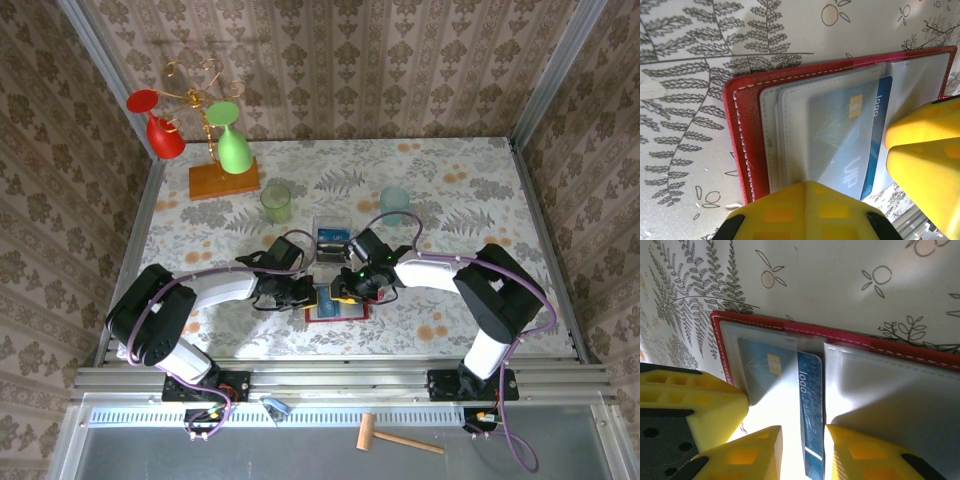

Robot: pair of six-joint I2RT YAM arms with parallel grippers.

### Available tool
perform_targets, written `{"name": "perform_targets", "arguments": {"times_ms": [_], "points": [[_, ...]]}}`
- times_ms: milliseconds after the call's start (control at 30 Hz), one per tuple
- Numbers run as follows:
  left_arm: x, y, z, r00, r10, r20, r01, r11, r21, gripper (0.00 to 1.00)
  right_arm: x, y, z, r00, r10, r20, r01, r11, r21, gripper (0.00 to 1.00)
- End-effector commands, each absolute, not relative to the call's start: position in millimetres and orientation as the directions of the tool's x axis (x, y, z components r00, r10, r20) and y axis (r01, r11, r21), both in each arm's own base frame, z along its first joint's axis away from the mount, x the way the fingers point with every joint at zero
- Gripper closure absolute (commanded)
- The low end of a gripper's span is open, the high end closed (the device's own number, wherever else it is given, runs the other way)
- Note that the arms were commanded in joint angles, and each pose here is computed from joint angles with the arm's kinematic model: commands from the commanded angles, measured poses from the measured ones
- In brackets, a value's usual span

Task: Take the credit cards out of the card holder

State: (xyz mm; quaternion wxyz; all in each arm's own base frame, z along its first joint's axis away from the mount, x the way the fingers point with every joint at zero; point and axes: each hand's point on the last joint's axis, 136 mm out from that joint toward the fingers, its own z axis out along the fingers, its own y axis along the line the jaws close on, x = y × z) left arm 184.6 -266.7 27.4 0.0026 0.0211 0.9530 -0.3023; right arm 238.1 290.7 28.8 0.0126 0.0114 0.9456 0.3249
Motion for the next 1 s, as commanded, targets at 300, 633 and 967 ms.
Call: {"name": "perform_targets", "arguments": {"times_ms": [300,633,967], "points": [[181,-263,26,-0.998,0.069,0.002,0.057,0.846,-0.531,0.95,235,292,19,-0.999,0.044,0.031,0.054,0.756,0.652,0.73],[186,-270,38,-0.997,0.074,-0.015,0.07,0.831,-0.551,0.94,235,289,18,-0.998,0.054,0.035,0.064,0.751,0.657,0.73],[179,-263,17,-0.997,0.073,0.026,0.05,0.857,-0.514,0.94,235,289,17,-0.998,0.055,0.039,0.067,0.746,0.662,0.73]]}}
